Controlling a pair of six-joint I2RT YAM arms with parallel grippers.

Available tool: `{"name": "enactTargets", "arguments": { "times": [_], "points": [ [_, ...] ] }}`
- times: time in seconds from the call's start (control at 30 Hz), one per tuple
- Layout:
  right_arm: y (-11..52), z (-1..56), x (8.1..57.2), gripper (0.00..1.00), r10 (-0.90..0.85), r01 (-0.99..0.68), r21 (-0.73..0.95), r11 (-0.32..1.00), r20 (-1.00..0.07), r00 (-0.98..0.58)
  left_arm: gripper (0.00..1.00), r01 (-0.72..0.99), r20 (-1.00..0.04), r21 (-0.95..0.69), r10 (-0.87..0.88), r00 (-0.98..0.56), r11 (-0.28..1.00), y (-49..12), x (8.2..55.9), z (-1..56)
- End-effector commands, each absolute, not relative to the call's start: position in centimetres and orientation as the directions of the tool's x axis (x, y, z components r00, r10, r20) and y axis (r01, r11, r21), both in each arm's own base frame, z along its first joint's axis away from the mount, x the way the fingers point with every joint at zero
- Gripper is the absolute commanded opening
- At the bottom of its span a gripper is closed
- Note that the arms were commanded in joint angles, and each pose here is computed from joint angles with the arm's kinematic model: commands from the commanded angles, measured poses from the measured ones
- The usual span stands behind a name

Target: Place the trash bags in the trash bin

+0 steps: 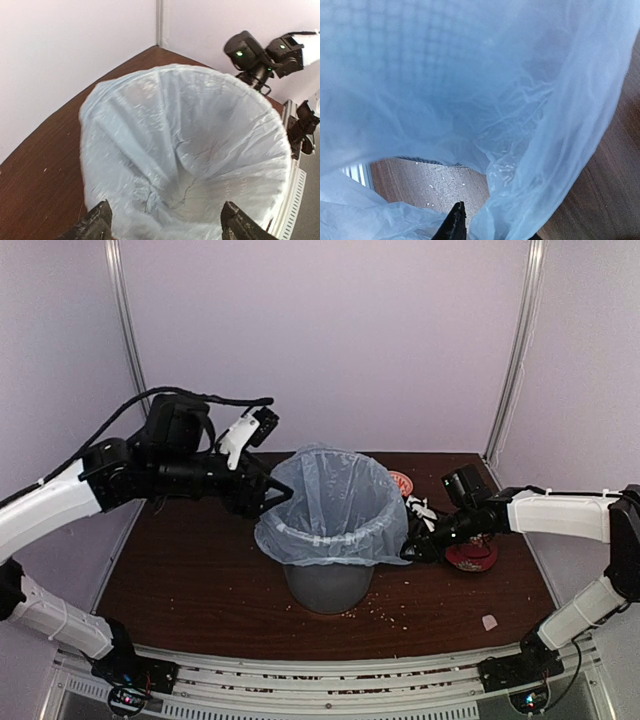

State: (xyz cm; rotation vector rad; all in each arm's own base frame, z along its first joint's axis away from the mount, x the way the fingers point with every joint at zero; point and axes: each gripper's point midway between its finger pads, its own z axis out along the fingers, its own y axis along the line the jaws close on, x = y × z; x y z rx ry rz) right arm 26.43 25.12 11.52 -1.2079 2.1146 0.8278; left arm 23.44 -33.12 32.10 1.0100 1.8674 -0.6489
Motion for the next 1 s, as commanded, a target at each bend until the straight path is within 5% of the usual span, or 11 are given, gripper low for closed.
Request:
{"name": "enactTargets", "arguments": {
  "times": [0.0,0.13,0.33,0.97],
  "points": [
    [25.0,12.5,26.9,0.29,-0.528,-0.891,0.207,0.405,-0.742,-0.413,0.8,0.605,-0.933,-0.13,0.109,-0.342,0.785,-26.3,26.5,33.0],
    [25.0,12.4,27.0,0.3,-0.532,-0.892,0.207,0.402,-0.74,-0.412,0.81,0.46,-0.888,-0.271,-0.035,-0.458,0.845,-21.3,27.3,27.6],
    [25.1,12.8,27.1,0.3,-0.512,-0.888,0.21,0.41,-0.753,-0.414,0.75,0.484,-0.816,-0.408,-0.071,-0.574,0.774,-23.6,27.8,19.9],
    [24.9,11.4,27.3,0.32,-0.531,-0.882,0.206,0.424,-0.732,-0.427,0.65,0.494,-0.709,-0.577,-0.098,-0.698,0.65,-27.1,31.5,10.8]
  ]
}}
